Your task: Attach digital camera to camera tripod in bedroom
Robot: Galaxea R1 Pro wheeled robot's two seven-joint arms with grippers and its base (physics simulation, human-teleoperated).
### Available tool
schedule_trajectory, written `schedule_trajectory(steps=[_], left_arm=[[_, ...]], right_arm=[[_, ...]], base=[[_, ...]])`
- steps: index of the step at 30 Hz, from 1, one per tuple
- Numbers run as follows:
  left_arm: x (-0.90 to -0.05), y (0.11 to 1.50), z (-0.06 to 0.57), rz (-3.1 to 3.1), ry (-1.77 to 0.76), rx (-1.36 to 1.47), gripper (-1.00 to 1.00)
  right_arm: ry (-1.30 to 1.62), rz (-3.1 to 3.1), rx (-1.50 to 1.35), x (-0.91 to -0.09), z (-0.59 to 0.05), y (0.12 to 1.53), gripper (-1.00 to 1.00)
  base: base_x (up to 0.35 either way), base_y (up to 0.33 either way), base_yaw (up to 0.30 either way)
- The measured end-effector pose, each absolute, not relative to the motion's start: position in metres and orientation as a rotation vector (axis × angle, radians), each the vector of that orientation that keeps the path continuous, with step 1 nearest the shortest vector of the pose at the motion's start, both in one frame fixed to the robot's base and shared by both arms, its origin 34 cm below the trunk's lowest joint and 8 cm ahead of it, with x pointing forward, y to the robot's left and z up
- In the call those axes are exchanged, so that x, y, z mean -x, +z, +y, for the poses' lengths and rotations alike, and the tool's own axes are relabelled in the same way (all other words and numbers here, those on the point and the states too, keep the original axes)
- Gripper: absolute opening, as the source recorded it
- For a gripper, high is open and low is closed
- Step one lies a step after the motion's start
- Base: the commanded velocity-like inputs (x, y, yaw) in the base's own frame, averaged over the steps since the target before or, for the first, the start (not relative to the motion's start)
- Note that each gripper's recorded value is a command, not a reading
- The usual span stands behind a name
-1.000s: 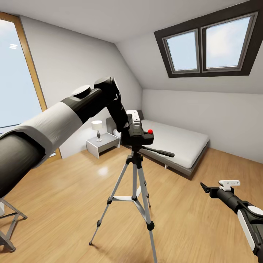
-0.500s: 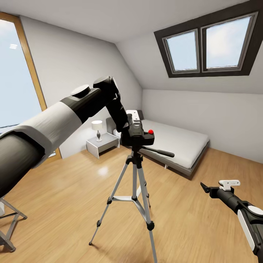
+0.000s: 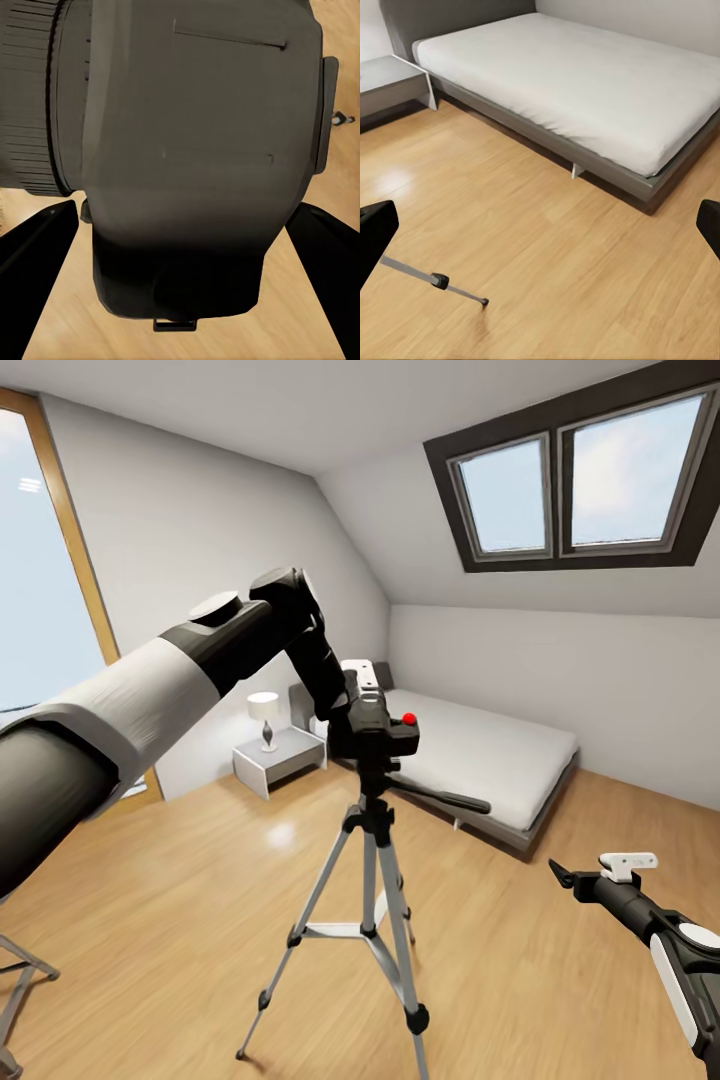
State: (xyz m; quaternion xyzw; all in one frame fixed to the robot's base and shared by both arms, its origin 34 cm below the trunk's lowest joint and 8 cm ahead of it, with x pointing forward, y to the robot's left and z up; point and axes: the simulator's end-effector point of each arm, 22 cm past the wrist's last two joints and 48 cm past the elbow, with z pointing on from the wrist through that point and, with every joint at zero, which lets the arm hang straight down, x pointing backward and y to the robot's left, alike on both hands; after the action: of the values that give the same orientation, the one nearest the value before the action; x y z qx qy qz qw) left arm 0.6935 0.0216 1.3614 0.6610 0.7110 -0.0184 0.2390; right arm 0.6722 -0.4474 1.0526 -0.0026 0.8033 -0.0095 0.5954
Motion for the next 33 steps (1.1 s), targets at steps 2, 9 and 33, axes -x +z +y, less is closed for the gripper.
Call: schedule_trajectory(steps=[2, 9, 33], left_arm=[[-0.694, 1.362, 0.022, 1.947, -0.052, -1.808, -1.0], [-0.696, 1.367, 0.027, 1.947, -0.075, -1.781, -1.0], [-0.69, 1.402, 0.022, 1.832, -0.116, -1.751, -1.0]], right_arm=[[-0.022, 1.866, 0.006, -0.672, -0.447, 1.053, 1.0], [-0.022, 1.866, 0.006, -0.672, -0.447, 1.052, 1.0], [-0.016, 1.893, -0.003, -0.669, -0.448, 1.039, 1.0]], base=[[0.109, 0.0, 0.0], [0.044, 0.0, 0.0], [0.002, 0.0, 0.0]])
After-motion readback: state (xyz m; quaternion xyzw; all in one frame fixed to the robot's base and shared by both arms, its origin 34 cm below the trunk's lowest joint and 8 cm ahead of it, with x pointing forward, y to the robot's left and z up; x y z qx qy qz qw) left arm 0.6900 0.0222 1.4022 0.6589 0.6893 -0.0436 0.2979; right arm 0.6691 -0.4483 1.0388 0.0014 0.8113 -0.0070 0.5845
